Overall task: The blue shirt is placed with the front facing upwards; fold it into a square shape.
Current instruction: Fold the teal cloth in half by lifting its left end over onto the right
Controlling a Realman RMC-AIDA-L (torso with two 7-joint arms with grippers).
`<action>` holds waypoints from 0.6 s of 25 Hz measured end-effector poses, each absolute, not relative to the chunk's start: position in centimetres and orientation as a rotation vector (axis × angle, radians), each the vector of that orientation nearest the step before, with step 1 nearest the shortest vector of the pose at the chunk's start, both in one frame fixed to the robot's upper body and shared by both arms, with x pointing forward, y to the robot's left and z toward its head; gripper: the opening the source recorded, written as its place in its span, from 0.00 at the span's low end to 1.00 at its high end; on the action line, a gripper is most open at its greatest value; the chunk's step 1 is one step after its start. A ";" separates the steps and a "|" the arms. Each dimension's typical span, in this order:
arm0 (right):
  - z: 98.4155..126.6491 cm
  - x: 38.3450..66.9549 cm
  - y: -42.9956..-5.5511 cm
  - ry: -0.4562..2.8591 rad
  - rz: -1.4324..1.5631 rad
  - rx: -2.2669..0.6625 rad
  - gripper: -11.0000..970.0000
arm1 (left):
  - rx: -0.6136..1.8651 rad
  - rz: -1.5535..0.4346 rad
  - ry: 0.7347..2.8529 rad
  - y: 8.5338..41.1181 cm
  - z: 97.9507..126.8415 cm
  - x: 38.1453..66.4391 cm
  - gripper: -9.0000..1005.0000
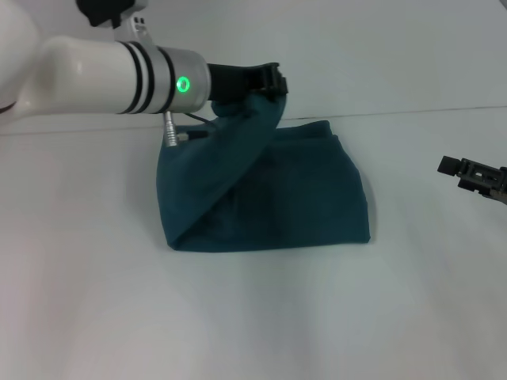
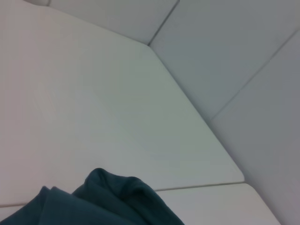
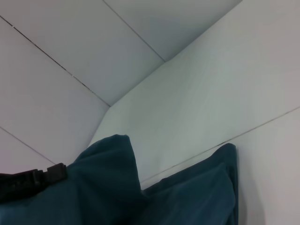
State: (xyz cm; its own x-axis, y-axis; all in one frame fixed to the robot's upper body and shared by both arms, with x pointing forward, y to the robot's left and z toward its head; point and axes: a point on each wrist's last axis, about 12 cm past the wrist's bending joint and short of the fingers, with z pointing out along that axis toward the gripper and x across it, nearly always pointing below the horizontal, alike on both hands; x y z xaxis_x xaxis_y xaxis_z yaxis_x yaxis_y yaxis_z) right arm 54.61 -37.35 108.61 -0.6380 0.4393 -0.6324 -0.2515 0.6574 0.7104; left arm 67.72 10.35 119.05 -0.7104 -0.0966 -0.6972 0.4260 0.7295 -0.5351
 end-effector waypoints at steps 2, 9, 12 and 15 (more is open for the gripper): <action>108.6 54.7 -37.3 2.021 1.026 0.147 0.96 | 0.266 -0.918 2.188 9.8 119.2 67.6 0.08; 108.6 55.0 -36.9 2.021 1.038 0.143 0.96 | 0.293 -0.893 2.192 8.4 119.0 67.8 0.10; 108.7 55.3 -36.6 2.019 1.048 0.137 0.96 | 0.294 -0.865 2.196 8.1 118.5 68.0 0.11; 108.8 55.6 -36.2 2.015 1.057 0.129 0.96 | 0.294 -0.843 2.190 7.9 118.4 68.1 0.12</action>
State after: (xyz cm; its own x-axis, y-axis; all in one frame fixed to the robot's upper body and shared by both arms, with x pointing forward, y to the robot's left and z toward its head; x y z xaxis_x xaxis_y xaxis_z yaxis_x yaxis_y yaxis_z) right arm 55.61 -36.21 108.81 -0.6453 0.4346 -0.6282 -0.2696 0.6399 0.7196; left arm 68.10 7.93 118.38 -0.6864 -0.0525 -0.7253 0.4473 0.7560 -0.4780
